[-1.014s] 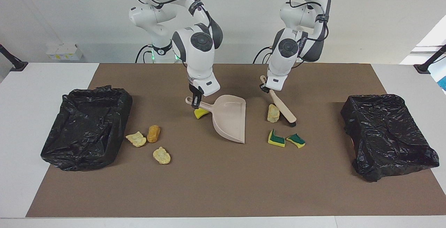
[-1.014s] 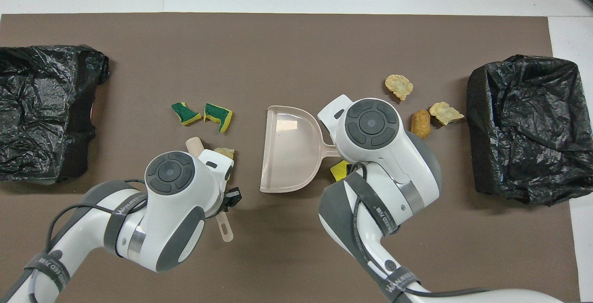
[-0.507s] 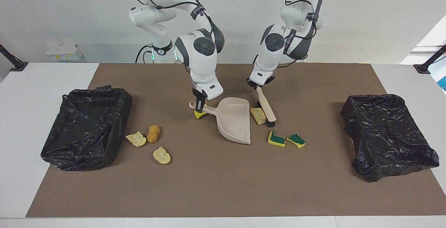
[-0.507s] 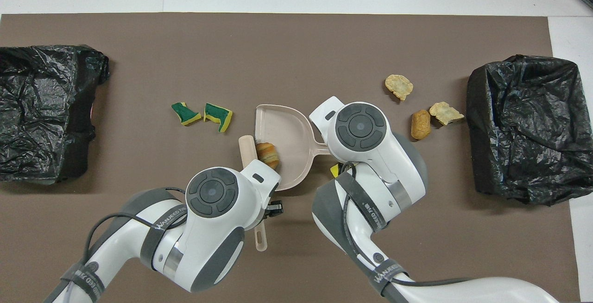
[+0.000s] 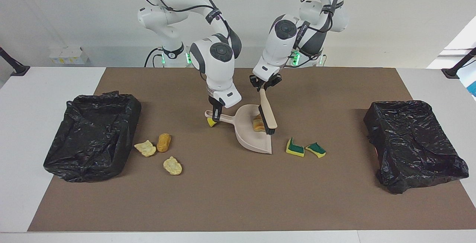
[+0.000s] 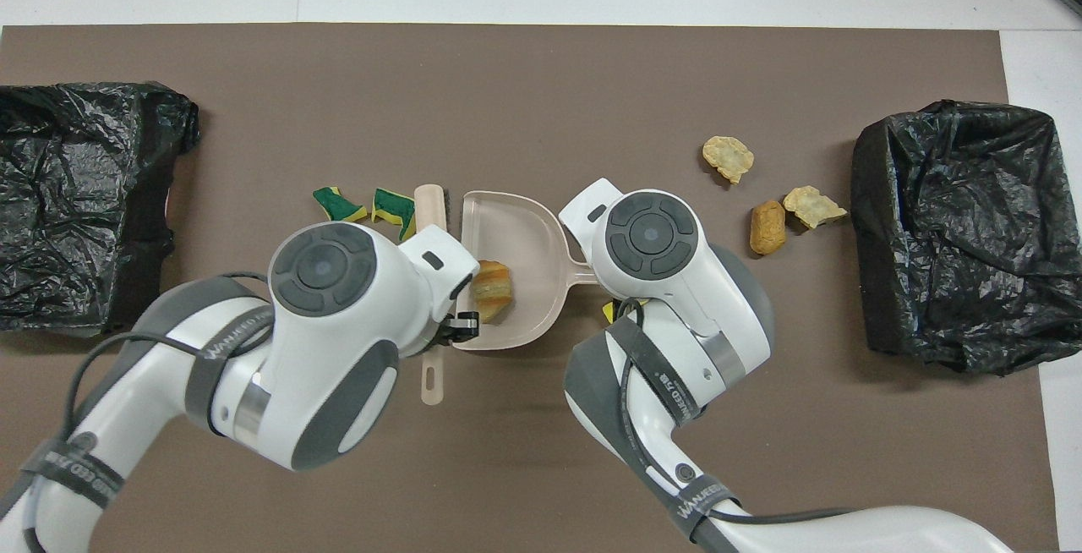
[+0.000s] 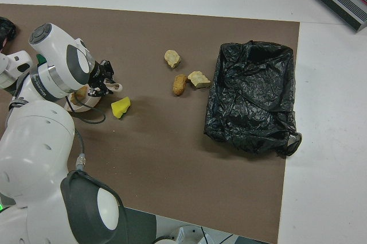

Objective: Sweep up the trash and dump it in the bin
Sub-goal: 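Sweep the bread chunk into the dustpan with the left gripper's brush, then sweep the green sponges into the dustpan with the left gripper's brush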

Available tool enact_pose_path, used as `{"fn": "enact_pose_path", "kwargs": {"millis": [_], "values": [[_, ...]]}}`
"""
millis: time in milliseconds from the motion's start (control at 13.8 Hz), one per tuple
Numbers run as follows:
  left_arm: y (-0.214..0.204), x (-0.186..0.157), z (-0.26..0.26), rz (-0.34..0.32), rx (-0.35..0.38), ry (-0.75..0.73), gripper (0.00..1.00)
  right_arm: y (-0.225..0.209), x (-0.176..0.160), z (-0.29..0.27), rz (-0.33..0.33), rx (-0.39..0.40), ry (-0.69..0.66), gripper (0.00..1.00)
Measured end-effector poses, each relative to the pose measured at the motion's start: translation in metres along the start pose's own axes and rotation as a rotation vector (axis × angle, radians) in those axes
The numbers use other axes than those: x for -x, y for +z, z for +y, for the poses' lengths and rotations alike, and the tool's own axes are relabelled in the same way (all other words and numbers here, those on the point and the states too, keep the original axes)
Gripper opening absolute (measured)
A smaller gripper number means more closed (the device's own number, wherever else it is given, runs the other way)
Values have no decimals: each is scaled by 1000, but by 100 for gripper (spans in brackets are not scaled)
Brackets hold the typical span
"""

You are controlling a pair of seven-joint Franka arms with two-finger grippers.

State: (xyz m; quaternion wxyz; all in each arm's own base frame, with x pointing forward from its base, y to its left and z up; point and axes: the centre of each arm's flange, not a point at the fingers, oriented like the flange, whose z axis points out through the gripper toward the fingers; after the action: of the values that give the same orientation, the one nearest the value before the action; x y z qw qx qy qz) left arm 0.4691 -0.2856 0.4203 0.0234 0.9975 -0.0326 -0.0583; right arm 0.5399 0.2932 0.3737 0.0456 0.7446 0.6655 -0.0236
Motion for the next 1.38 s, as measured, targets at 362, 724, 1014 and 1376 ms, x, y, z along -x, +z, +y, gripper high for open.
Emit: {"fn": "enact_pose_path", "kwargs": {"millis": [362,724,1014,1376], "values": [[1,-80,-141,23,-121,154,26,0,-1,-1,0,0,-2,33],[20,-123,-223,-23,-226,299,26,0,-1,-1,0,0,-2,33],[44,-127,-220,-79,-222,419,26,0,-1,-1,0,0,-2,33],[54,-106,-143,-124,-129,508,26,0,-2,-1,0,0,-3,33]]}}
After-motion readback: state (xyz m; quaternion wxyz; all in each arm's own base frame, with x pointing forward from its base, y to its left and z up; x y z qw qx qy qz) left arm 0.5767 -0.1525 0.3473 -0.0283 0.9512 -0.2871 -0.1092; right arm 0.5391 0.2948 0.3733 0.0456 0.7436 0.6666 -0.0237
